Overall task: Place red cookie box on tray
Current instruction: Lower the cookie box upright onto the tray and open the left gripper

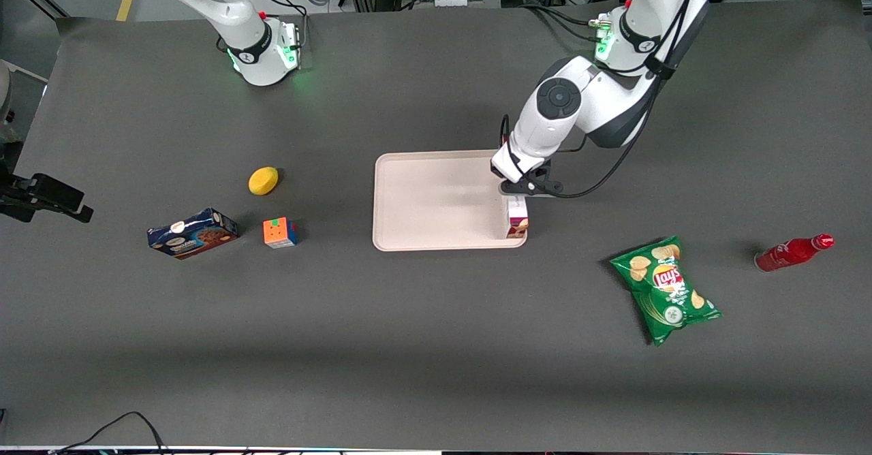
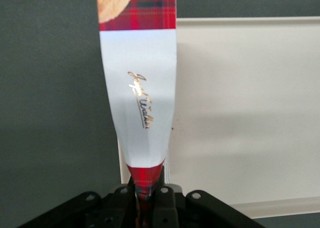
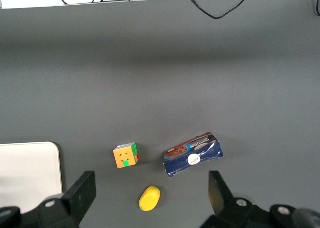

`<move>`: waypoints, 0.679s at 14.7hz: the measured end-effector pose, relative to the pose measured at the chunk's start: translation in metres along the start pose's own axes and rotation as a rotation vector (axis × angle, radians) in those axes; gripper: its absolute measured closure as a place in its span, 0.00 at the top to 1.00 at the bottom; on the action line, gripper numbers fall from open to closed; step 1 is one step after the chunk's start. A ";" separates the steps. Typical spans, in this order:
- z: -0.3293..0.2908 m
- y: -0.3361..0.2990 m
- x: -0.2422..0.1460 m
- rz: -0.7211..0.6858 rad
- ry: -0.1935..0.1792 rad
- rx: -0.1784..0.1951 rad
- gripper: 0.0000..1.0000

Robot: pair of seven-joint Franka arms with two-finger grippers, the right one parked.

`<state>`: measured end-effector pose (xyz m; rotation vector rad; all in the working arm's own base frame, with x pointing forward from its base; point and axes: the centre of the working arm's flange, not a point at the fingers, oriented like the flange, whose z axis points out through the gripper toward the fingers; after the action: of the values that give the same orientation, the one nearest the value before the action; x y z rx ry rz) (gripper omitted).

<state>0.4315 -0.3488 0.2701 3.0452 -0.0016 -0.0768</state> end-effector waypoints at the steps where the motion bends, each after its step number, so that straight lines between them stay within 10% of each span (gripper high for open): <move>1: 0.007 0.000 -0.001 -0.001 -0.005 0.008 0.12; 10: 0.028 0.004 -0.004 -0.009 -0.021 -0.007 0.12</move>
<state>0.4263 -0.3557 0.2431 3.0375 0.0104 -0.1093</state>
